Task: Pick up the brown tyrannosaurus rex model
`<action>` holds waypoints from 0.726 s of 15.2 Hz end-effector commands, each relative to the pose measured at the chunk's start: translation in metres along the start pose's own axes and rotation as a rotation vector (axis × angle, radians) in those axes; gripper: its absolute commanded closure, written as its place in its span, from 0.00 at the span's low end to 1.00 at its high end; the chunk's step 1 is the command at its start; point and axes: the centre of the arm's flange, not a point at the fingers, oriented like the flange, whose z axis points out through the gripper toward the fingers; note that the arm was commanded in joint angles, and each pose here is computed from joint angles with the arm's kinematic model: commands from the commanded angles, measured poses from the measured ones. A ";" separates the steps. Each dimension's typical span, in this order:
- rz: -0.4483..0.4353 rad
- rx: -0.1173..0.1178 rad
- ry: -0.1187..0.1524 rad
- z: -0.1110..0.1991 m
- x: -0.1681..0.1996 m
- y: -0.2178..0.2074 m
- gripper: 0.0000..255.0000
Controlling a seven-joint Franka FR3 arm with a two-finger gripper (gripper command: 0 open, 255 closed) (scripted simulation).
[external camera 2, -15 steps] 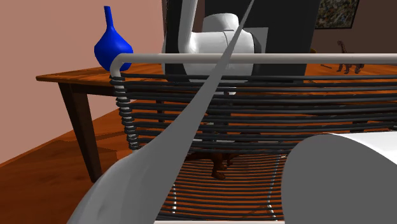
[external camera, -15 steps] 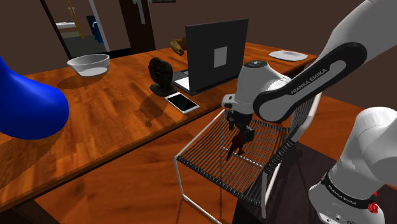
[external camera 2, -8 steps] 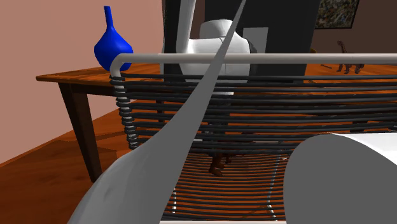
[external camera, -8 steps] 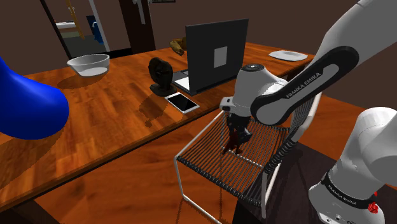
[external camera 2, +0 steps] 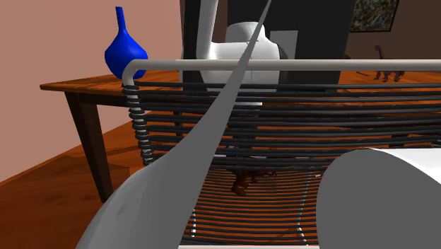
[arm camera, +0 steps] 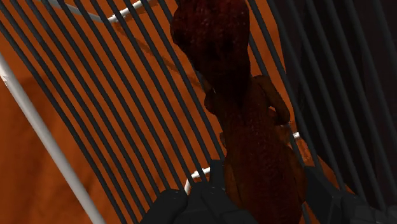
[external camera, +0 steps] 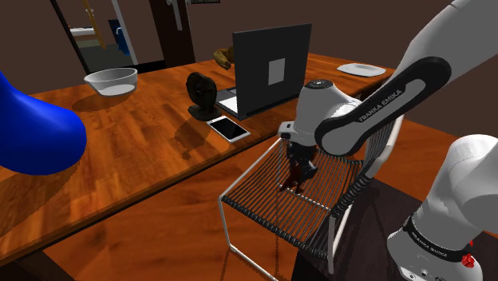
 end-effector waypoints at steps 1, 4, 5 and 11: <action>-0.079 -0.010 -0.040 -0.003 0.000 -0.010 1.00; -0.079 -0.010 -0.040 -0.019 0.000 -0.009 1.00; -0.079 -0.010 -0.040 -0.024 0.000 -0.008 1.00; -0.079 -0.010 -0.040 -0.056 0.000 -0.006 1.00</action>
